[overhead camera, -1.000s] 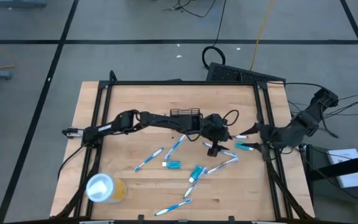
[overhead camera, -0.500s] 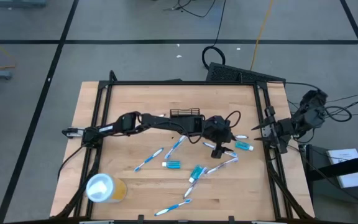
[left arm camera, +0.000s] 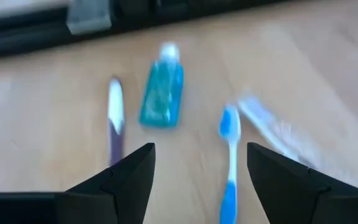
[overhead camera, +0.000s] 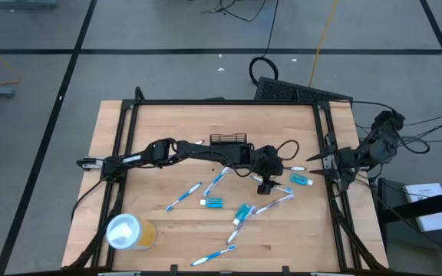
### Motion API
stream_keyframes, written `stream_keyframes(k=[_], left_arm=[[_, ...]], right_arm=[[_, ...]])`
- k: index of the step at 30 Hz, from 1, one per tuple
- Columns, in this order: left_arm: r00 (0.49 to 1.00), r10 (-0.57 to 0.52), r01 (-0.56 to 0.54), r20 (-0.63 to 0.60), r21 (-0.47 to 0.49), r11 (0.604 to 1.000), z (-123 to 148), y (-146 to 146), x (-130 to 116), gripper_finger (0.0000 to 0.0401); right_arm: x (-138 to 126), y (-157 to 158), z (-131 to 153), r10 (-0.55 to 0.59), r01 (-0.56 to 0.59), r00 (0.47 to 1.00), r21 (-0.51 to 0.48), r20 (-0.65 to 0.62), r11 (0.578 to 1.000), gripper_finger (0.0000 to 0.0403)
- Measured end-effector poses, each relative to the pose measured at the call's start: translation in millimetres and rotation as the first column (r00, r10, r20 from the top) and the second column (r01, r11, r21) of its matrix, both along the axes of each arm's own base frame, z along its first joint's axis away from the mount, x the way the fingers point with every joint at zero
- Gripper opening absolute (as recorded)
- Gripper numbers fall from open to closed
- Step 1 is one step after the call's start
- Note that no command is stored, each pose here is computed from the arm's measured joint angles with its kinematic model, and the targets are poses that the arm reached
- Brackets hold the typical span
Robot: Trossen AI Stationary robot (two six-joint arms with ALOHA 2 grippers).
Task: Pick & Place toothbrushing station
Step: Put the blue mouthwash bottle into the black organizer
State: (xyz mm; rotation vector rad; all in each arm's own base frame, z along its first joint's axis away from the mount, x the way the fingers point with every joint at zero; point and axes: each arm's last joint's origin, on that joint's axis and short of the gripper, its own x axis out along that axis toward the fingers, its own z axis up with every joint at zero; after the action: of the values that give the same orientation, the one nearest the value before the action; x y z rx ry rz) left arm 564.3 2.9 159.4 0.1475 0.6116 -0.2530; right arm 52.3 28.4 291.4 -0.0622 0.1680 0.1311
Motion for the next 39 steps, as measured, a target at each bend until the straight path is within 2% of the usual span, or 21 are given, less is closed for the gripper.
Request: stream_keyframes(k=[5, 9, 15, 23, 30, 39], left_arm=[[0.992, 0.036, -0.03, -0.119, 0.045, 0.999, -17, -2, -5, 0.0257], [0.982, 0.046, -0.033, -0.182, 0.07, 0.997, -21, 0, -10, 0.0257], [0.979, 0.041, -0.026, -0.199, 0.079, 0.997, -22, -1, -11, 0.0257], [0.985, 0.038, -0.025, -0.17, 0.081, 0.996, -20, 0, -9, 0.0257], [0.987, 0.029, -0.017, -0.161, 0.075, 0.997, -19, -2, -9, 0.0257], [0.987, 0.021, -0.007, -0.161, 0.082, 0.997, -20, -4, -9, 0.0257]], right_arm=[[16, 16, -21, -0.054, 0.058, 0.988, 0.023, -0.142, 0.998, 0.0164], [24, 24, -39, -0.124, 0.144, 0.941, 0.042, -0.314, 0.989, 0.0164], [29, 33, -60, -0.161, 0.257, 0.811, 0.095, -0.562, 0.962, 0.0164], [29, 35, -77, -0.195, 0.375, 0.614, 0.065, -0.765, 0.925, 0.0164], [38, 35, -84, -0.179, 0.392, 0.504, 0.039, -0.845, 0.919, 0.0164], [46, 29, -99, -0.282, 0.42, 0.313, -0.134, -0.907, 0.898, 0.0164]])
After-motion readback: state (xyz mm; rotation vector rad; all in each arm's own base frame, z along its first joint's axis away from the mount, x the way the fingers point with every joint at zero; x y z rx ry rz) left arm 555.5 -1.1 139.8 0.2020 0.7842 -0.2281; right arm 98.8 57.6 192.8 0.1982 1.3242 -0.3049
